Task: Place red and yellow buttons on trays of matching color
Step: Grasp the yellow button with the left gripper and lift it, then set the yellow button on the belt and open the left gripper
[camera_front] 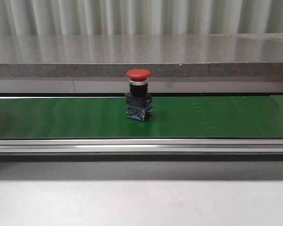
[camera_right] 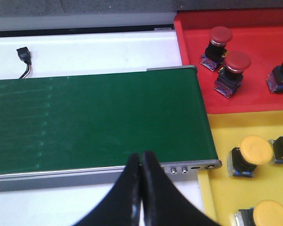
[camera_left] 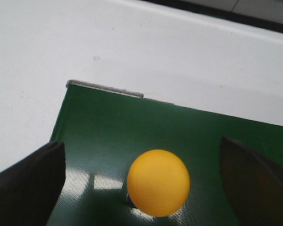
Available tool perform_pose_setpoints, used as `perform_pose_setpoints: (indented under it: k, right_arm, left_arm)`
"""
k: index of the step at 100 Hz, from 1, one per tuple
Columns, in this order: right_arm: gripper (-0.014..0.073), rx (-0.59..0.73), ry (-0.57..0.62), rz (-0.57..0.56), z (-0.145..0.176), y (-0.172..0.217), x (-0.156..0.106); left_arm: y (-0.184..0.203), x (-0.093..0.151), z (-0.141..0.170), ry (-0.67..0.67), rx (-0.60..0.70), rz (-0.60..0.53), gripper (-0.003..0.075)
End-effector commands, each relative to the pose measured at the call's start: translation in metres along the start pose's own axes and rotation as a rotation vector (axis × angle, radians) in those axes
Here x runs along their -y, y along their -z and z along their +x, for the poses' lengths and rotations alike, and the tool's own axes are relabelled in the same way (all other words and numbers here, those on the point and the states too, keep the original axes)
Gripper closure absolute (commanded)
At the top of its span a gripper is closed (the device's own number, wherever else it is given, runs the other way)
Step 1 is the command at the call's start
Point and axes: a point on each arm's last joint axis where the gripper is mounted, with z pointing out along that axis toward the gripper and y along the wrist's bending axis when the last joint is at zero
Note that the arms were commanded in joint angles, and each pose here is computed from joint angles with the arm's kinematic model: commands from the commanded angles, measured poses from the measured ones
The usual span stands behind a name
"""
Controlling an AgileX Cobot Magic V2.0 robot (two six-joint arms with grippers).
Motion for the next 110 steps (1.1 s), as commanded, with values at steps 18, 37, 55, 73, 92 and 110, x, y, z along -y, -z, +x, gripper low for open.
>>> perform_pose_setpoints:
  k: [18, 37, 55, 73, 92, 110]
  right_arm:
    - [0.0662, 0.089, 0.011, -0.008, -0.012, 0.005, -0.001]
    - [0.0662, 0.089, 0.011, -0.008, -0.012, 0.005, -0.001]
    - [0.0662, 0.089, 0.011, -0.008, -0.012, 0.005, -0.001]
    - [0.0662, 0.089, 0.011, -0.008, -0.012, 0.005, -0.001]
    - [0.0662, 0.089, 0.011, -0.008, -0.012, 0.005, -0.001]
    - [0.0662, 0.089, 0.011, -0.008, -0.012, 0.005, -0.001]
  left_arm:
    - [0.075, 0.019, -0.018, -0.08, 0.267, 0.114, 0.0124]
    - [0.108, 0.014, 0.001, -0.111, 0.339, 0.144, 0.0124]
    - [0.126, 0.001, 0.033, -0.115, 0.377, 0.148, 0.0124]
    - [0.137, -0.012, 0.067, -0.111, 0.405, 0.154, 0.0157]
    - [0.147, -0.024, 0.095, -0.102, 0.409, 0.142, 0.0318]
    - [0.151, -0.03, 0.106, -0.138, 0.432, 0.111, 0.056]
